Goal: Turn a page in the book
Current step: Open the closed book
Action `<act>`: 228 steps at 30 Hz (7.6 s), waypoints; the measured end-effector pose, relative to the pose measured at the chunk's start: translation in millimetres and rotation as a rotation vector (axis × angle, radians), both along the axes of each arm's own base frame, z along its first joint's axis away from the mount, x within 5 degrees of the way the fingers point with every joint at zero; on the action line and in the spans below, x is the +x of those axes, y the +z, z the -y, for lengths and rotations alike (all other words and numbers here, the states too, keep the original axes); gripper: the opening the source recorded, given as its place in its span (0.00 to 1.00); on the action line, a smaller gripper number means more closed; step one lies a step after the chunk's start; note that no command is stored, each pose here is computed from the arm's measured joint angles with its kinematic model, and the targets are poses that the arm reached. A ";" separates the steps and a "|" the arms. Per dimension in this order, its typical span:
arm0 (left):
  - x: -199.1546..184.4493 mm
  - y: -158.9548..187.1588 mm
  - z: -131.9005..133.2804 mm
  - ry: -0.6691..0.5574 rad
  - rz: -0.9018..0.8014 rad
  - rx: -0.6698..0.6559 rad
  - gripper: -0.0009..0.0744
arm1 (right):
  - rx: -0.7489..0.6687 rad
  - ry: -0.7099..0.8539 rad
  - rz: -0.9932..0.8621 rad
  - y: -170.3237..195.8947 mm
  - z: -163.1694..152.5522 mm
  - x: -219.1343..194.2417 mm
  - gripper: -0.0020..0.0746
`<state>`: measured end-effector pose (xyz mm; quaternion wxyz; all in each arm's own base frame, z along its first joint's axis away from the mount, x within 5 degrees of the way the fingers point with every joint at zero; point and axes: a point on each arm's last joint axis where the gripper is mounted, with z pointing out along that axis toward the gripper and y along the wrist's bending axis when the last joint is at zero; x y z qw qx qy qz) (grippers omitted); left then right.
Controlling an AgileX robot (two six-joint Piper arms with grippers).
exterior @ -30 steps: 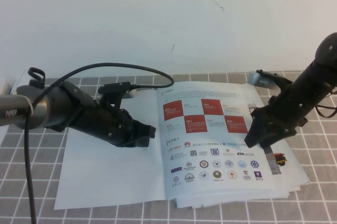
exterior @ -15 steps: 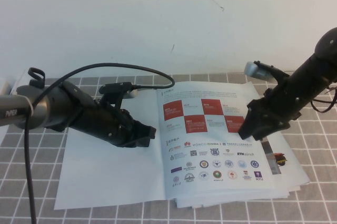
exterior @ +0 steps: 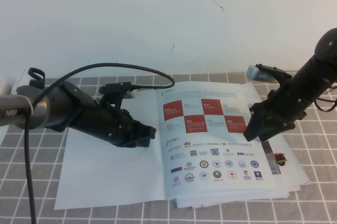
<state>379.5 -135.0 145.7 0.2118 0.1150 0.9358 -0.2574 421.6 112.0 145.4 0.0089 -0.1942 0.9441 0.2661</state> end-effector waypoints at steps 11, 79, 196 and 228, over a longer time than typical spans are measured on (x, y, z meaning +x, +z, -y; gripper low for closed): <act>0.1 0.1 0.1 0.002 0.000 -0.003 0.01 | 0.014 -0.020 0.015 0.5 -1.2 2.1 0.51; -6.3 -18.9 22.6 -0.060 -0.137 -0.076 0.01 | 0.049 0.050 -0.035 2.0 -5.5 11.7 0.49; -8.8 -2.5 21.9 -0.111 -0.015 0.068 0.01 | 0.736 -0.002 0.113 67.9 -79.8 11.5 0.49; -121.4 160.4 34.1 -0.405 0.325 0.221 0.01 | 0.746 0.014 0.059 68.8 -102.4 1.3 0.49</act>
